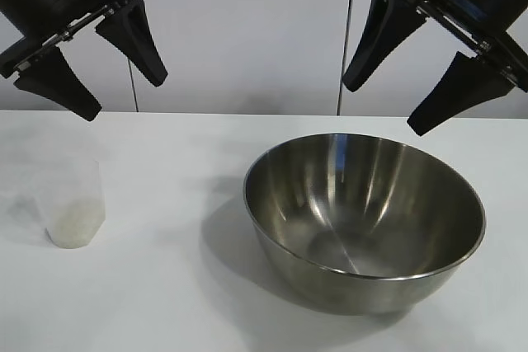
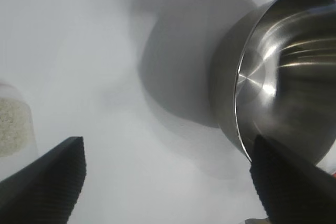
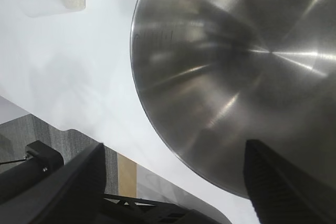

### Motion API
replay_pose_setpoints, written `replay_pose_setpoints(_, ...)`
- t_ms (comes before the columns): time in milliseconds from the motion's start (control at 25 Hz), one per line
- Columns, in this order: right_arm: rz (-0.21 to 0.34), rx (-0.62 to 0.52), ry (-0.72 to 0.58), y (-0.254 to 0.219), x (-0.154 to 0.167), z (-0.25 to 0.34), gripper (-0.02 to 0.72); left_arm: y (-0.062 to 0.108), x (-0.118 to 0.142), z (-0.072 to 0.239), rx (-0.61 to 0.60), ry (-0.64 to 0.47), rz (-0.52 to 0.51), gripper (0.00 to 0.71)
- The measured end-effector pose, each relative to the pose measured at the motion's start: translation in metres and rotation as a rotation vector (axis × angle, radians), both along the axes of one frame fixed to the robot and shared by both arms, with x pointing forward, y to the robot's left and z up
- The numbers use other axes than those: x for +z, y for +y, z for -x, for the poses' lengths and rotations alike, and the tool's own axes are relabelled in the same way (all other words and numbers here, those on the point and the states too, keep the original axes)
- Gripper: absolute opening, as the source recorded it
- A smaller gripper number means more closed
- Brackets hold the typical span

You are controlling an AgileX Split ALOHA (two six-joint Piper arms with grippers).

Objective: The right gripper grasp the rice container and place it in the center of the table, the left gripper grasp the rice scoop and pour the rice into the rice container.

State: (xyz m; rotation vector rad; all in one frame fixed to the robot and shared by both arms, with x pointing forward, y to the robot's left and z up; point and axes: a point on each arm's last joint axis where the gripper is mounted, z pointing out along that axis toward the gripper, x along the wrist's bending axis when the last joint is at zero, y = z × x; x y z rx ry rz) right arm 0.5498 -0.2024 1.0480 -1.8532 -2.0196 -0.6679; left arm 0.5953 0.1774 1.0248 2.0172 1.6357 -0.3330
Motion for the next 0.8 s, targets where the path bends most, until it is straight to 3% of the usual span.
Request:
replay_pose_setpoints(200, 0.003, 0.008, 0.002, 0.0, 0.001, 0.0, 0.503, 0.0, 0.0, 0.0, 0.0, 0.0, 0.0, 0.619)
replay_pose_setpoints(280, 0.029, 0.04, -0.006, -0.002, 0.005, 0.0, 0.503, 0.0, 0.0, 0.0, 0.0, 0.0, 0.0, 0.619)
replay_pose_setpoints(360, 0.101, 0.069, -0.048, -0.007, 0.013, -0.004, 0.503, 0.0, 0.0, 0.0, 0.0, 0.0, 0.001, 0.619)
replay_pose_setpoints(600, 0.502, 0.08, -0.103, -0.042, 0.012, -0.01, 0.503, 0.0, 0.0, 0.0, 0.0, 0.0, 0.001, 0.619)
replay_pose_setpoints(680, 0.534, 0.075, -0.086, -0.046, 0.005, -0.012, 0.503, 0.0, 0.0, 0.0, 0.0, 0.0, 0.001, 0.619)
replay_pose_setpoints(800, 0.525, 0.064, -0.051, -0.047, -0.015, -0.019, 0.503, 0.0, 0.0, 0.0, 0.001, -0.001, 0.001, 0.619)
